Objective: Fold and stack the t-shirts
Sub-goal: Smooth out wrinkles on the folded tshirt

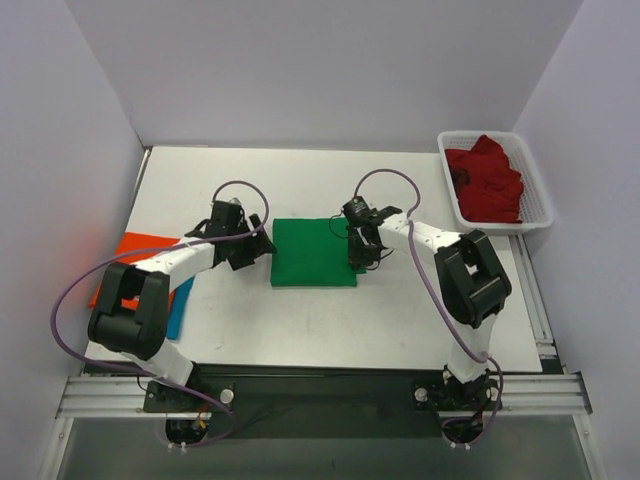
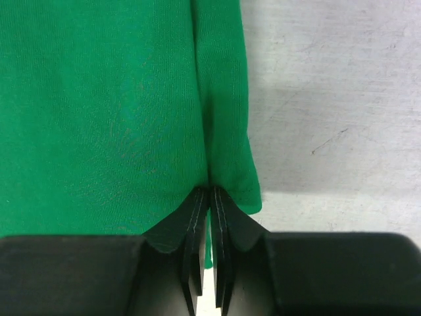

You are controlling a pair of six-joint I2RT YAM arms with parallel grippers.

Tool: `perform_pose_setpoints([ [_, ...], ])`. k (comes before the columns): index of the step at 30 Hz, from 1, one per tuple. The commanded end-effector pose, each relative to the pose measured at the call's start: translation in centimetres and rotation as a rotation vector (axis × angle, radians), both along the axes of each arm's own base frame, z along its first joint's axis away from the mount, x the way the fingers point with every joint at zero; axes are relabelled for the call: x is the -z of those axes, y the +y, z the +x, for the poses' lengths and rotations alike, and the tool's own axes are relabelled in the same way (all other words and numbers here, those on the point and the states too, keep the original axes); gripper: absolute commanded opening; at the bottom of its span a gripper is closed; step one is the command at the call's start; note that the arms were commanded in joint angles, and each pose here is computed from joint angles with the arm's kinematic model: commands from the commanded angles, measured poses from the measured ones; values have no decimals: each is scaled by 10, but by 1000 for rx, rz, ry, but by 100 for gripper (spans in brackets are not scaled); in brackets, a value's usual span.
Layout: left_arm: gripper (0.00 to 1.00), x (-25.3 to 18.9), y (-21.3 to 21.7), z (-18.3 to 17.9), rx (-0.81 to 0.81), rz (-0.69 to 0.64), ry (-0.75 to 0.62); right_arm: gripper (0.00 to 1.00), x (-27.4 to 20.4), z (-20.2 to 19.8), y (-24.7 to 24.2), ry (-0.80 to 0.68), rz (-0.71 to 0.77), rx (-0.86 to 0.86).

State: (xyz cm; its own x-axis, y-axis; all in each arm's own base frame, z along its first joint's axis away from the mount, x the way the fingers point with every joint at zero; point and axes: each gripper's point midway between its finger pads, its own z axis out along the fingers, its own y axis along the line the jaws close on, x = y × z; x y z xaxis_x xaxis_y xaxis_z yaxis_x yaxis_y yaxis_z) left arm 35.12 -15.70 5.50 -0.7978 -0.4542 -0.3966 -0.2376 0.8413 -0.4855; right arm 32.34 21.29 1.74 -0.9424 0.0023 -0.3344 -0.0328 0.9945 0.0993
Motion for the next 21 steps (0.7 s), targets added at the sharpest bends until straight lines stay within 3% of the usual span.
perform_pose_setpoints([
  [1, 83, -1, -5, -1, 43, -18, -20, 7, 8, -5, -23, 19, -91, 17],
  [11, 84, 16, -24, 4, 107, -89, 0, 5, 11, -1, -30, 41, -68, 28],
  [21, 80, 52, -43, 4, 83, 16, 86, 4, -4, 12, -27, 41, 53, 24],
])
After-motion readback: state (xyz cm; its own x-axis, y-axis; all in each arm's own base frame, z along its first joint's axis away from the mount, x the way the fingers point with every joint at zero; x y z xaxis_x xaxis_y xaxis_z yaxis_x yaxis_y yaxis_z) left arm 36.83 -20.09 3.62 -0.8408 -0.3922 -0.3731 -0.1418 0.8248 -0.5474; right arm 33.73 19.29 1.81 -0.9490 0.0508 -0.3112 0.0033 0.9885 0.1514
